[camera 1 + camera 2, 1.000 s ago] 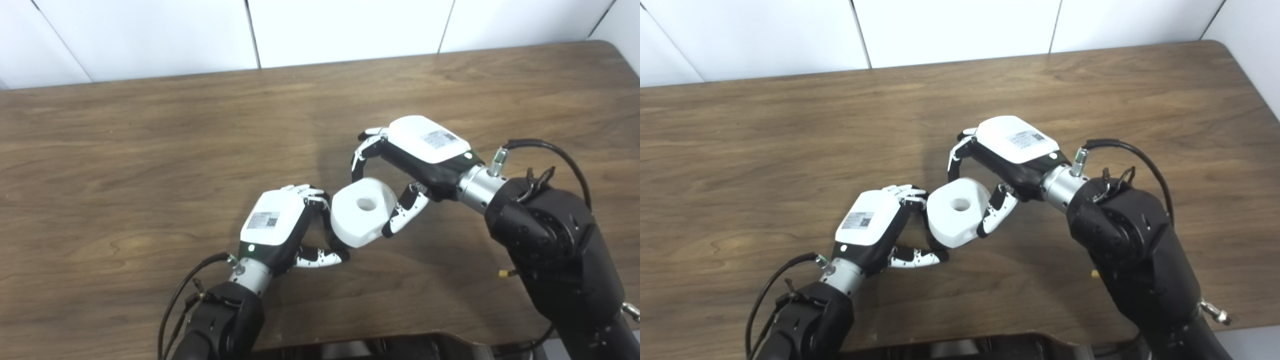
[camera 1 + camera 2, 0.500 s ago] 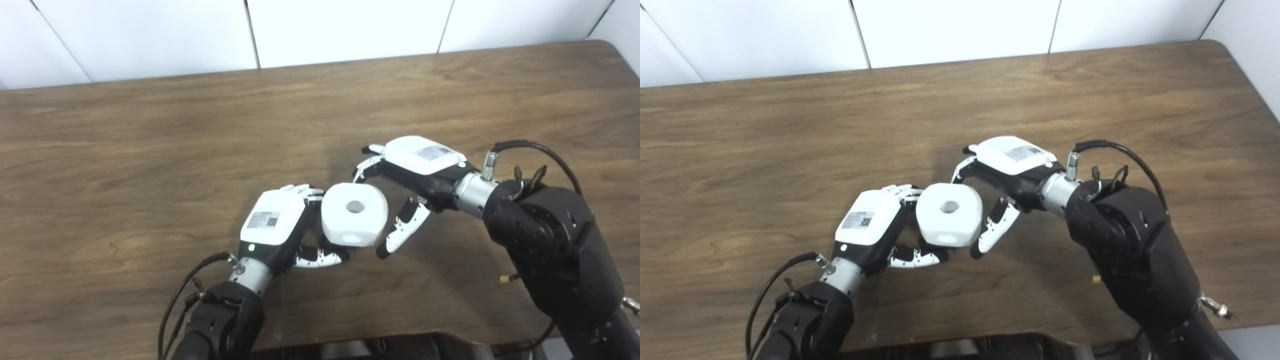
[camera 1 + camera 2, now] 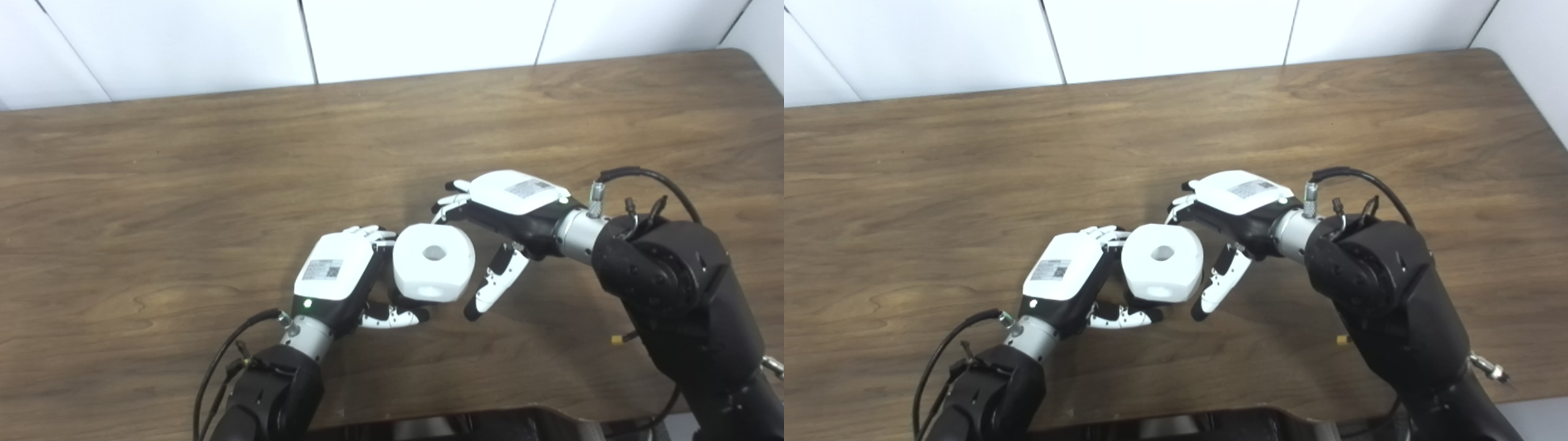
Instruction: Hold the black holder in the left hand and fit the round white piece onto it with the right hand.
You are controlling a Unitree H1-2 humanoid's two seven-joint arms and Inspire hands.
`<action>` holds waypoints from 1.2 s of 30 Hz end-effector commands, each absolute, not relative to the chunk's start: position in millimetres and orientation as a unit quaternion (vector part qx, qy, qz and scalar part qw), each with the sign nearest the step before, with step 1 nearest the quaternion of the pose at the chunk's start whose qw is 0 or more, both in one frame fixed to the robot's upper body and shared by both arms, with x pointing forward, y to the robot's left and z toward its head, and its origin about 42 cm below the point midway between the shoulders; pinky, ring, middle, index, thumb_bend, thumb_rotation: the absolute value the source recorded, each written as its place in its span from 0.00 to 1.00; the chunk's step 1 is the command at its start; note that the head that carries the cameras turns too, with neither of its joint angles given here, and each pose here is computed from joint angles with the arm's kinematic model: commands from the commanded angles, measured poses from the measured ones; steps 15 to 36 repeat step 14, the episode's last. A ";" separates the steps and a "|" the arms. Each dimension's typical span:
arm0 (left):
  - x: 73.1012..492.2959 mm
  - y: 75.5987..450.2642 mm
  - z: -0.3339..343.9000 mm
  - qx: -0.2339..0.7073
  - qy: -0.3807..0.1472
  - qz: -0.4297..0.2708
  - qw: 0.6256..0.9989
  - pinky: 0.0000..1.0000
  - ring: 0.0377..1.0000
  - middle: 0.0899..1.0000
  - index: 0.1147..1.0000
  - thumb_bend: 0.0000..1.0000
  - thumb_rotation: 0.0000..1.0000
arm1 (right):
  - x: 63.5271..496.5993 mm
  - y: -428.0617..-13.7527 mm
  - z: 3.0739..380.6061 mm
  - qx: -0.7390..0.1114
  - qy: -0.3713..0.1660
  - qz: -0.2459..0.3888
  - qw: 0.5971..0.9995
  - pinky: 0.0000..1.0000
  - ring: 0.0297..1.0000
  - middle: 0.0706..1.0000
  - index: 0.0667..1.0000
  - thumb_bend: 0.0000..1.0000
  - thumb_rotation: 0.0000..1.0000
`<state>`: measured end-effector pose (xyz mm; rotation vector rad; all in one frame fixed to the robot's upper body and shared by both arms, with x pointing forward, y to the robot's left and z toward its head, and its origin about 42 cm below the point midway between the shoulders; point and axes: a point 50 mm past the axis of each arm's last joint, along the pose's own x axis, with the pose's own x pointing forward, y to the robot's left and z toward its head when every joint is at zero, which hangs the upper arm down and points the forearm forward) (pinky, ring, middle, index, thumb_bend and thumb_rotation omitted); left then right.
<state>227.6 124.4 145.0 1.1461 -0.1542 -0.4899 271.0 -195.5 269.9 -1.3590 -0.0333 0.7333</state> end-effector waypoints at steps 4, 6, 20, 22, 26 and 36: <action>222.5 139.4 119.2 0.518 0.020 -0.280 0.808 0.91 0.90 0.85 0.80 0.90 0.32 | 276.0 -192.3 287.4 -0.617 -0.044 0.307 0.723 0.93 1.00 0.89 0.74 1.00 0.41; 223.4 144.8 123.5 0.507 0.026 -0.282 0.814 0.92 0.91 0.86 0.81 0.91 0.33 | 277.4 -192.6 289.4 -0.616 -0.047 0.304 0.725 0.93 1.00 0.89 0.74 1.00 0.42; 228.4 182.2 146.0 0.444 0.061 -0.248 0.859 0.86 0.93 0.89 0.88 0.92 0.30 | 284.6 -196.0 293.9 -0.614 -0.040 0.286 0.735 0.90 1.00 0.90 0.76 1.00 0.41; 228.4 182.2 146.0 0.444 0.061 -0.248 0.859 0.86 0.93 0.89 0.88 0.92 0.30 | 284.6 -196.0 293.9 -0.614 -0.040 0.286 0.735 0.90 1.00 0.90 0.76 1.00 0.41; 228.4 182.2 146.0 0.444 0.061 -0.248 0.859 0.86 0.93 0.89 0.88 0.92 0.30 | 284.6 -196.0 293.9 -0.614 -0.040 0.286 0.735 0.90 1.00 0.90 0.76 1.00 0.41; 228.4 182.2 146.0 0.444 0.061 -0.248 0.859 0.86 0.93 0.89 0.88 0.92 0.30 | 284.6 -196.0 293.9 -0.614 -0.040 0.286 0.735 0.90 1.00 0.90 0.76 1.00 0.41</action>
